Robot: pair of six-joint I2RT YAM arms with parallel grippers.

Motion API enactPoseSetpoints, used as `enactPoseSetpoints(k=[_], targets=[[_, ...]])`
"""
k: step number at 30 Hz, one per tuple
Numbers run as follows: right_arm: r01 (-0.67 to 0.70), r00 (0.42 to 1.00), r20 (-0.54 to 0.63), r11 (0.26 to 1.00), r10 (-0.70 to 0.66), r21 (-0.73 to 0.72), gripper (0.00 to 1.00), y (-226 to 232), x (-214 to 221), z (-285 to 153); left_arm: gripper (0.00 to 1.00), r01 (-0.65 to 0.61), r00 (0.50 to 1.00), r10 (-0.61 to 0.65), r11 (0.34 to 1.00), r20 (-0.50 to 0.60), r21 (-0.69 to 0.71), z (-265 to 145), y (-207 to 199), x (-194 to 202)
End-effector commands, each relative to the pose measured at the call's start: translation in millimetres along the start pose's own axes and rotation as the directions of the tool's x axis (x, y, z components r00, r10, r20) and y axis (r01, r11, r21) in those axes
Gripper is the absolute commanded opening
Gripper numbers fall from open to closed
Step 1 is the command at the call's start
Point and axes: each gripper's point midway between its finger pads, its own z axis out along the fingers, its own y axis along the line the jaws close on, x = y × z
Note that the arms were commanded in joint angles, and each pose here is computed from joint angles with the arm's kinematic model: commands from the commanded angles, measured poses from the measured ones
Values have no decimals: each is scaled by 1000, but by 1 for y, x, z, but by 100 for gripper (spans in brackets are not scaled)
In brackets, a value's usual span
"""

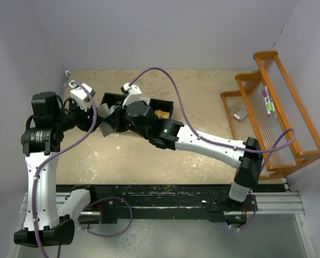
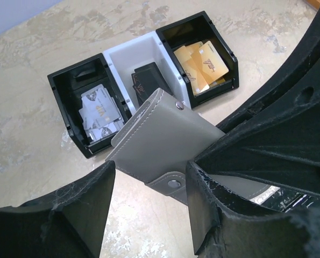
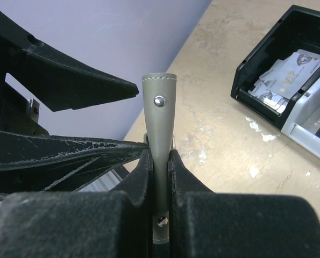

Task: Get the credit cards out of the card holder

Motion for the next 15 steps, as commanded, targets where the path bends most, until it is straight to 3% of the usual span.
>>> enactPoseSetpoints(k=[1,15], targets=[[-67,994,77,990,78,-127,0,44,-35,-13,59,-30,999,29,998,12,53,4,-8,4],[-39,993,110,994,50,-98,0,42,-43,-12,60,15,999,-10,995,-50,100,-3,-25,25]])
